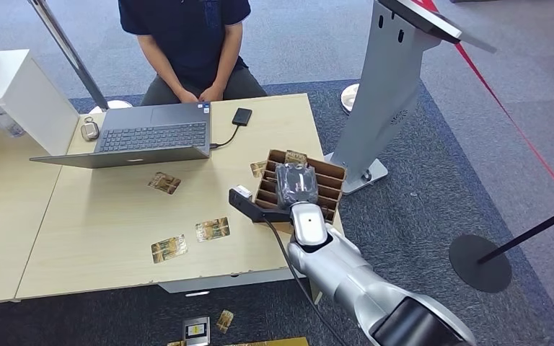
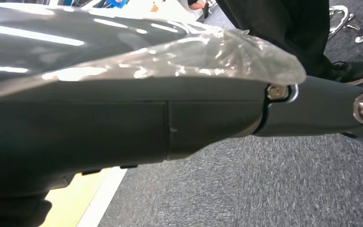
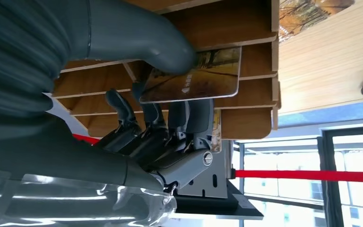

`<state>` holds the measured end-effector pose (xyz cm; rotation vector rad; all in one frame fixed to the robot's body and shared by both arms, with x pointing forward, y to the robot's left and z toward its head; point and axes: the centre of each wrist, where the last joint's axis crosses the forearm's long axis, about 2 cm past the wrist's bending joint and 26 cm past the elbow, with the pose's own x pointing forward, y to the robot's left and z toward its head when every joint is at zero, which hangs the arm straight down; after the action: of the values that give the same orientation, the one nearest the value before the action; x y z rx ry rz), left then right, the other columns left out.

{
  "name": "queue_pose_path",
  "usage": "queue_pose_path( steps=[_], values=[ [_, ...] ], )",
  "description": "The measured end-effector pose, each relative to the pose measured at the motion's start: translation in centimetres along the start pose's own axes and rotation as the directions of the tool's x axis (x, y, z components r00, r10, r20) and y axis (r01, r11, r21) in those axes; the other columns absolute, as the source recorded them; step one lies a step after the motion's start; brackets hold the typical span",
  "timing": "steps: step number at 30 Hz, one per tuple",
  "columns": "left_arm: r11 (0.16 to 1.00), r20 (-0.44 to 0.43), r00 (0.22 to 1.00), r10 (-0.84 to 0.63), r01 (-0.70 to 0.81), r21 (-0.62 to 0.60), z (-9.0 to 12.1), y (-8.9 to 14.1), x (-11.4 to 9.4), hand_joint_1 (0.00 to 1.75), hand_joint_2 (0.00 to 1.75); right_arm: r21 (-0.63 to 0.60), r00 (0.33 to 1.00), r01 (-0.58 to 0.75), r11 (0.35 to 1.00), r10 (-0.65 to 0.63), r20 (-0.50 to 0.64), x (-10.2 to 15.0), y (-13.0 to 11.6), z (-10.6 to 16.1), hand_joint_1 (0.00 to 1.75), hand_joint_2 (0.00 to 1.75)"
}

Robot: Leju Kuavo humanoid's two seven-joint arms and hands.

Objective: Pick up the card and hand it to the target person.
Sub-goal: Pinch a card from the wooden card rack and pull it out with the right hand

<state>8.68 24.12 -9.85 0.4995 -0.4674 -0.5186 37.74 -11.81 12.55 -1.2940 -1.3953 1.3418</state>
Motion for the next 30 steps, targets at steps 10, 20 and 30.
queue_pose_path(
  steps=[10,20,30],
  values=[
    [1.000,-0.004,1.000,0.004,-0.004,0.001,0.0,0.0,-0.1,0.00,0.00,-0.010,0.998,0.056,0.998,-0.056,0.028,0.1,-0.5,-0.3,1.59,1.75],
    [1.000,-0.011,1.000,0.012,-0.012,0.002,0.2,-0.2,-0.4,0.00,0.00,-0.029,0.979,0.193,0.981,-0.190,0.070,0.8,-4.3,-1.5,1.64,1.75],
    [1.000,-0.012,1.000,0.017,-0.017,0.004,0.3,-0.3,-0.6,0.00,0.00,-0.031,0.907,0.405,0.914,-0.397,0.138,0.5,-10.1,-1.9,1.62,1.75]
  ],
)
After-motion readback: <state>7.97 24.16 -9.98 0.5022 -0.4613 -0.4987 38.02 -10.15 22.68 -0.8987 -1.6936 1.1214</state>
